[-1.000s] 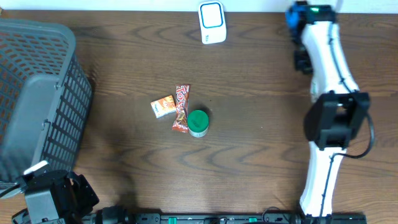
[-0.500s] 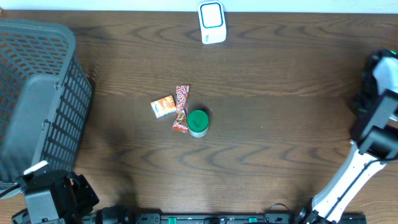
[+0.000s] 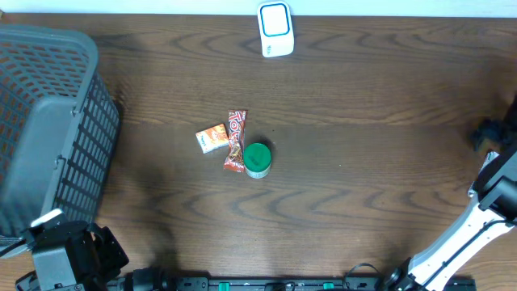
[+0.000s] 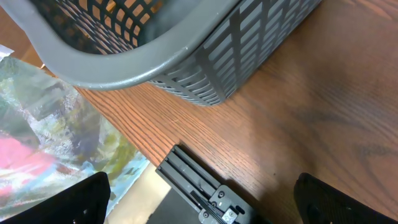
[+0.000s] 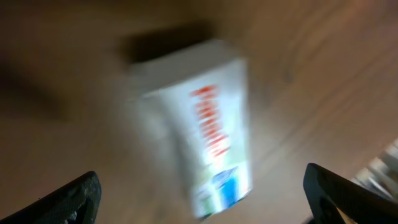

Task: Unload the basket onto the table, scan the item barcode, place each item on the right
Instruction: 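Carry the Panadol box right and drop it at the table's right edge, then move the right gripper to the green-lidded tub and grasp it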

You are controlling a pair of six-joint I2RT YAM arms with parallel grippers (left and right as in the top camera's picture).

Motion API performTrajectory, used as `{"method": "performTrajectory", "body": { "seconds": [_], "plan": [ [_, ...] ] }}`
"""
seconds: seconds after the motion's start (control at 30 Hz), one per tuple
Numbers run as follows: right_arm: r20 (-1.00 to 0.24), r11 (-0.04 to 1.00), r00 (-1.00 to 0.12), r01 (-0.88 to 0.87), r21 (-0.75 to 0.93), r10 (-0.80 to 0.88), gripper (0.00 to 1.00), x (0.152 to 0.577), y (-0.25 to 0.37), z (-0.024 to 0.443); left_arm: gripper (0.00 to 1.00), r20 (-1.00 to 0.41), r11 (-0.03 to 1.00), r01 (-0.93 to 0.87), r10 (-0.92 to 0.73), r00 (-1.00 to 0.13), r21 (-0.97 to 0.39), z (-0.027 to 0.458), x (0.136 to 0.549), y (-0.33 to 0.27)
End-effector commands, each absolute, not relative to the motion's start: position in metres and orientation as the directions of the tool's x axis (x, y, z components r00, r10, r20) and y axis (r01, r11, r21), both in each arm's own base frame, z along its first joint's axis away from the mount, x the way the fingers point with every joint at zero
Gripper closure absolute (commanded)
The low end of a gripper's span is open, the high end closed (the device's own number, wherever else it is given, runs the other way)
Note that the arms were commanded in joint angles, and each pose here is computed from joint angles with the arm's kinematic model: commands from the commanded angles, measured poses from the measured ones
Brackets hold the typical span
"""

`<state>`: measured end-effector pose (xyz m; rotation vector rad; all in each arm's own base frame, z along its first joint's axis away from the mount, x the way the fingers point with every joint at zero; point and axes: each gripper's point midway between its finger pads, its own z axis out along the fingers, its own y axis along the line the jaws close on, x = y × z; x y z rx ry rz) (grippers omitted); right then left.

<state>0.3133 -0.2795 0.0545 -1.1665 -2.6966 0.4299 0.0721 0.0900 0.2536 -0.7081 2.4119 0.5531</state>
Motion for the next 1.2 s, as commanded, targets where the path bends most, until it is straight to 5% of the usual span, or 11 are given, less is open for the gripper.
{"method": "performTrajectory", "body": {
  "seconds": [0.0, 0.3, 0.63, 1.17],
  "plan": [
    [-0.096, 0.733, -0.738, 0.675, -0.089, 0.668, 0.01, 0.372, -0.219, 0.113, 0.05, -0.620, 0.763, -0.606, -0.367, -0.694, 0.226, 0.255, 0.070, 0.092],
    [-0.110, 0.940, -0.935, 0.326, 0.100, 0.337, 0.01, 0.428, -0.029, 0.140, 0.05, -0.620, 0.763, -0.606, -0.367, -0.694, 0.226, 0.255, 0.070, 0.092],
    [-0.118, 0.959, -0.988, -0.126, 0.254, -0.099, 0.01, 0.396, 0.198, 0.145, 0.05, -0.620, 0.763, -0.606, -0.367, -0.694, 0.226, 0.255, 0.070, 0.092],
    [0.101, 0.959, -0.978, 0.200, 0.200, 0.182, 0.01, 0.324, 0.273, 0.119, 0.05, -0.620, 0.763, -0.606, -0.367, -0.694, 0.226, 0.255, 0.070, 0.092]
  ]
}}
